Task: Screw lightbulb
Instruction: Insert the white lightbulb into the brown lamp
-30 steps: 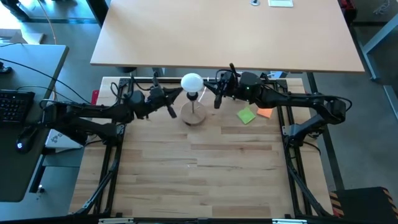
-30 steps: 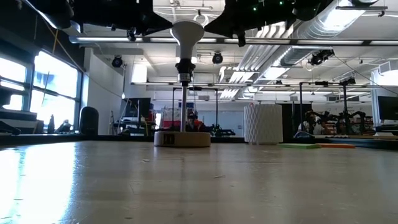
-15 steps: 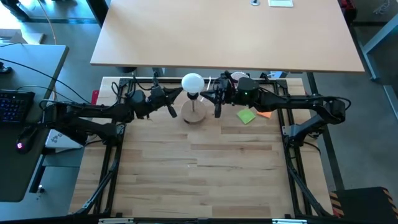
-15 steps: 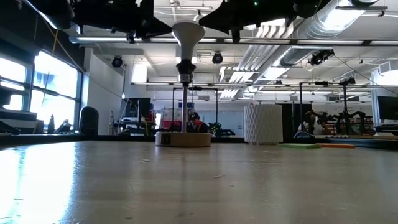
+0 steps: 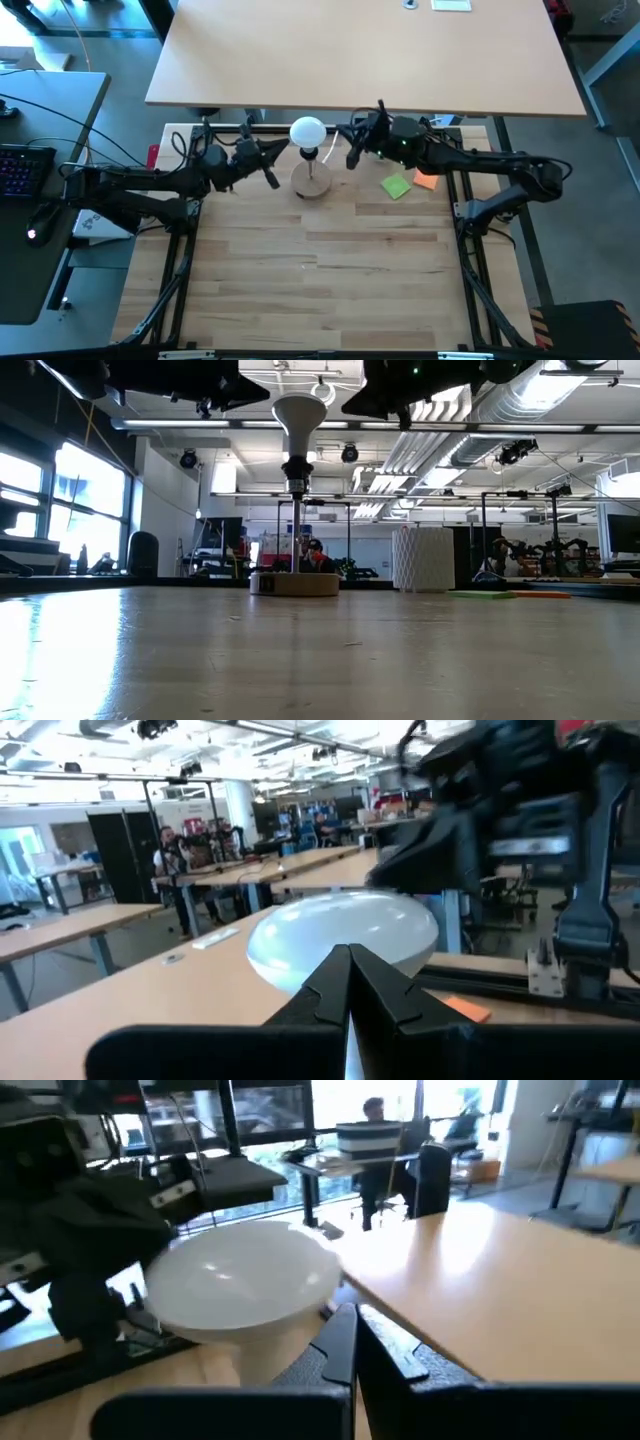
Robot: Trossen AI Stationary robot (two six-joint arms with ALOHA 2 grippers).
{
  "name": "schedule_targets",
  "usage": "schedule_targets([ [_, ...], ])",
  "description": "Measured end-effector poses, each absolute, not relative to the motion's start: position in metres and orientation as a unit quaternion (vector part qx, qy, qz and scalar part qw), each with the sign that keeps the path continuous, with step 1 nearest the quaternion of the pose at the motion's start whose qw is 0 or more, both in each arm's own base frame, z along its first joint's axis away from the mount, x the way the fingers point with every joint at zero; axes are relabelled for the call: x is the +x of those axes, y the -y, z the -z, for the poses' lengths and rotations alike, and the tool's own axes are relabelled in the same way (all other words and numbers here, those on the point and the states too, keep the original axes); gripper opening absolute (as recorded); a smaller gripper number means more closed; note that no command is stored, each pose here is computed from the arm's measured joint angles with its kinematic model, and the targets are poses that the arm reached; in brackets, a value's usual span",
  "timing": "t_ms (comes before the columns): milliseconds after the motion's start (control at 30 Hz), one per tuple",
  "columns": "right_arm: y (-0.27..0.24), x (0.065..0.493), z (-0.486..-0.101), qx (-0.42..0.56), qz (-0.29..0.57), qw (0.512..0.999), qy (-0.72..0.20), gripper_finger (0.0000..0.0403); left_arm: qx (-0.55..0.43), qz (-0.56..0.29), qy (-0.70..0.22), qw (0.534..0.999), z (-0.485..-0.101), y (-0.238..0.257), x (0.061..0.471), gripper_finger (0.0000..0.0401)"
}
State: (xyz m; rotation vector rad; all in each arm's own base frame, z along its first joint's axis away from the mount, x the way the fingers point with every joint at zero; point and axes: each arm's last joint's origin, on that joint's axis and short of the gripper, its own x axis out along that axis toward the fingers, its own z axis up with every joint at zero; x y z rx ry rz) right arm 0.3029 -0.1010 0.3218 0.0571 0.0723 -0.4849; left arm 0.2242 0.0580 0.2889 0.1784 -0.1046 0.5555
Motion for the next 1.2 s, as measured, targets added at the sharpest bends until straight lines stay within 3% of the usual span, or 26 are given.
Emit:
schedule_targets([
  [267,0.119,0.311,-0.314,0.057,0.175,0.983,-0.011,0.0,0.088,-0.261,0.069,0.959,-0.29,-0.064,0.225,0.0],
  [867,0.095,0.319,-0.314,0.06,0.086,0.994,-0.011,0.0,0.077,-0.281,0.061,0.955,-0.284,-0.077,0.227,0.0],
  [1200,0.119,0.314,-0.31,0.012,0.239,0.971,-0.02,0.0,0.076,-0.271,0.052,0.958,-0.287,-0.07,0.223,0.0],
])
